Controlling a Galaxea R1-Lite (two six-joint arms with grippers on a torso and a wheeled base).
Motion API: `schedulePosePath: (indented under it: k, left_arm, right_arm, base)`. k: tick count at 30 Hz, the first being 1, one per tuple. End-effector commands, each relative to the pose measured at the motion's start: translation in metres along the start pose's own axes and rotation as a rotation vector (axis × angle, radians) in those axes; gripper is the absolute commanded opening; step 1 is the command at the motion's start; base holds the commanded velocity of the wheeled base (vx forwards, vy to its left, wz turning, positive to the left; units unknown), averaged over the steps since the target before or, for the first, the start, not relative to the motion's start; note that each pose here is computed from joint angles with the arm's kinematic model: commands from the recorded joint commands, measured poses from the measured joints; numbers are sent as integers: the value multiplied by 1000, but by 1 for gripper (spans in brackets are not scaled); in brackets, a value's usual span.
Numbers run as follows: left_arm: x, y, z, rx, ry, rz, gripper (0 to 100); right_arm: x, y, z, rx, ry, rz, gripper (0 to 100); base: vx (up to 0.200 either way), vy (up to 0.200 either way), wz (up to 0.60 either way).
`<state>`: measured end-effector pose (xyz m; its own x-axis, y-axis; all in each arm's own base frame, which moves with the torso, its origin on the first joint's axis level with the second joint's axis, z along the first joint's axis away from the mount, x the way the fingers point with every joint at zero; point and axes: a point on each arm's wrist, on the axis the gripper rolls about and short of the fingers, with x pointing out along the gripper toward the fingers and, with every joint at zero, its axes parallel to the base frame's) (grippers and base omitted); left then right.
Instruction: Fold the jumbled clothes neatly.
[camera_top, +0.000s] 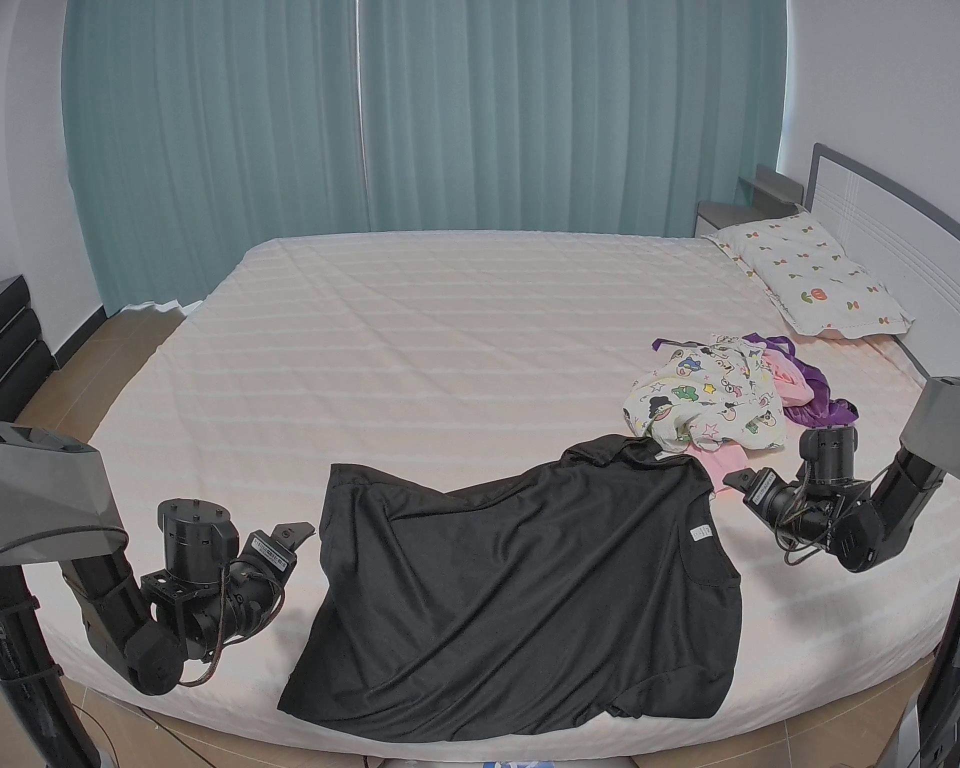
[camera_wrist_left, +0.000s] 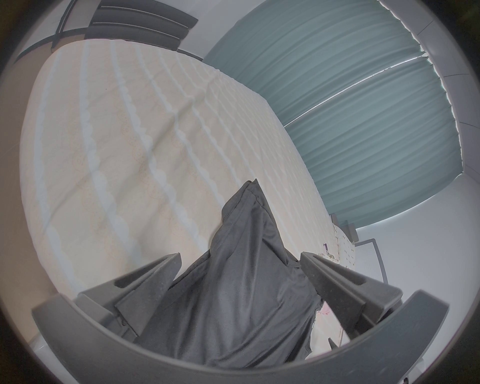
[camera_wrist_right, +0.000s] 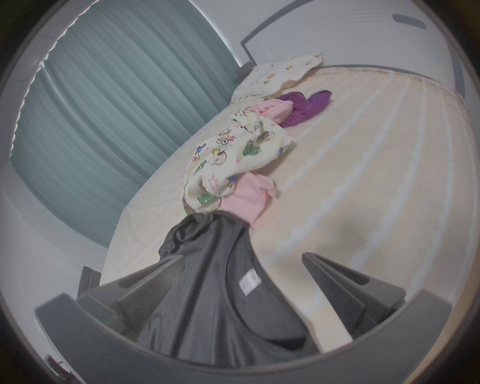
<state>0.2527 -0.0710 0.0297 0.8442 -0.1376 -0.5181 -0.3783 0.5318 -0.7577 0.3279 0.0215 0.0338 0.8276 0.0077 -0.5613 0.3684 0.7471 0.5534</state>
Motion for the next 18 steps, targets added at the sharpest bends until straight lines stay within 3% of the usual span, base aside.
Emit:
schedulePosePath:
  k: [1,12,18]
  left_arm:
    - [-3,0,0,1,1,-1,100]
    - [-4,2,-6,12,35,2,100]
    - [-5,4,-8,17,49,8,100]
  right_arm:
    - [-33,8,-14,30,32,31,100]
    - [-57,-8,-43,35,85,-15,100]
    - [-57,-11,-59,18,86,27,100]
  base:
    - [-200,0,0]
    - [-200,0,0]
    - [0,0,0]
